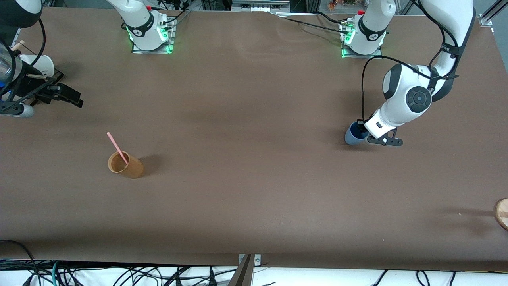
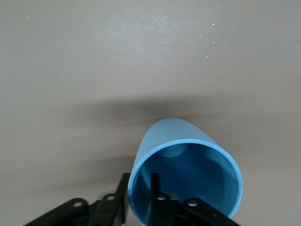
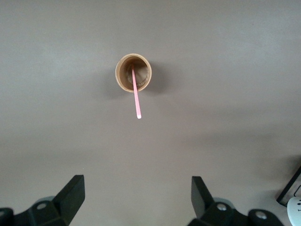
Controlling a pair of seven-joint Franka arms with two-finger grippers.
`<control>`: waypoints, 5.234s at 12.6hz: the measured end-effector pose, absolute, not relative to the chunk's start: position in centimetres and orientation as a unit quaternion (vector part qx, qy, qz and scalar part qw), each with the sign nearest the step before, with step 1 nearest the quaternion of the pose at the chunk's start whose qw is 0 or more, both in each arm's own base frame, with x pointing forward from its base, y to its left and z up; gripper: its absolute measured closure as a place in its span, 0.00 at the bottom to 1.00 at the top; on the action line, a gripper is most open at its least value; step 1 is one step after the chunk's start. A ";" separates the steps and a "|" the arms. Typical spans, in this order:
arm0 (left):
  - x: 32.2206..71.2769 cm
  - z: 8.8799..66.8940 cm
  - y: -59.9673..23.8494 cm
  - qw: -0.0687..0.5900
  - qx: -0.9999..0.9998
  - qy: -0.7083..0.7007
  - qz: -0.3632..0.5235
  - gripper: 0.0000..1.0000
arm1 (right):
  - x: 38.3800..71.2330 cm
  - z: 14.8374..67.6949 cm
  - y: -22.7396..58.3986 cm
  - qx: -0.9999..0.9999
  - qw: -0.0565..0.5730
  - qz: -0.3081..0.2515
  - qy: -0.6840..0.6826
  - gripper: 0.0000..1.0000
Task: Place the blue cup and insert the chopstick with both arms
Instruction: 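Lift the blue cup with the left gripper and carry it toward the table middle, then lower the blue cup and release it while the right gripper reaches the chopstick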
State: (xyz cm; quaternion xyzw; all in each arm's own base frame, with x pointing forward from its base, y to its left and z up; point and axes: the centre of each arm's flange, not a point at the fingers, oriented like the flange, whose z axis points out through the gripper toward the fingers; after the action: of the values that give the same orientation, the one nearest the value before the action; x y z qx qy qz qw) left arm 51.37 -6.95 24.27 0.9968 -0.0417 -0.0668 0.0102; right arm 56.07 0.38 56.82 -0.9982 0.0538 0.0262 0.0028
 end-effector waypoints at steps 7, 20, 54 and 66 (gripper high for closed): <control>51.8 24.8 -7.0 0.011 0.997 -0.042 -0.059 0.94 | 56.1 56.8 0.4 -0.998 0.003 0.026 0.054 0.00; 58.9 39.8 -17.5 0.014 0.998 -0.051 -0.025 0.94 | 56.1 56.8 0.4 -0.998 0.003 0.026 0.054 0.00; 54.3 24.6 -51.9 0.016 0.995 0.084 -0.045 0.71 | 56.4 56.0 0.9 -0.998 0.002 0.034 0.048 0.00; 57.6 35.8 -49.8 0.046 0.993 0.105 0.016 0.00 | 61.2 47.3 7.2 -0.989 -0.044 0.114 -0.078 0.00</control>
State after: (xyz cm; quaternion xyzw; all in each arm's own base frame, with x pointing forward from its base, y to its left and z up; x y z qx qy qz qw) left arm 57.58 -49.76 35.75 0.9933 0.1047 0.0160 0.0462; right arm 61.16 7.24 47.31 -0.9895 -0.0779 0.1139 -0.0438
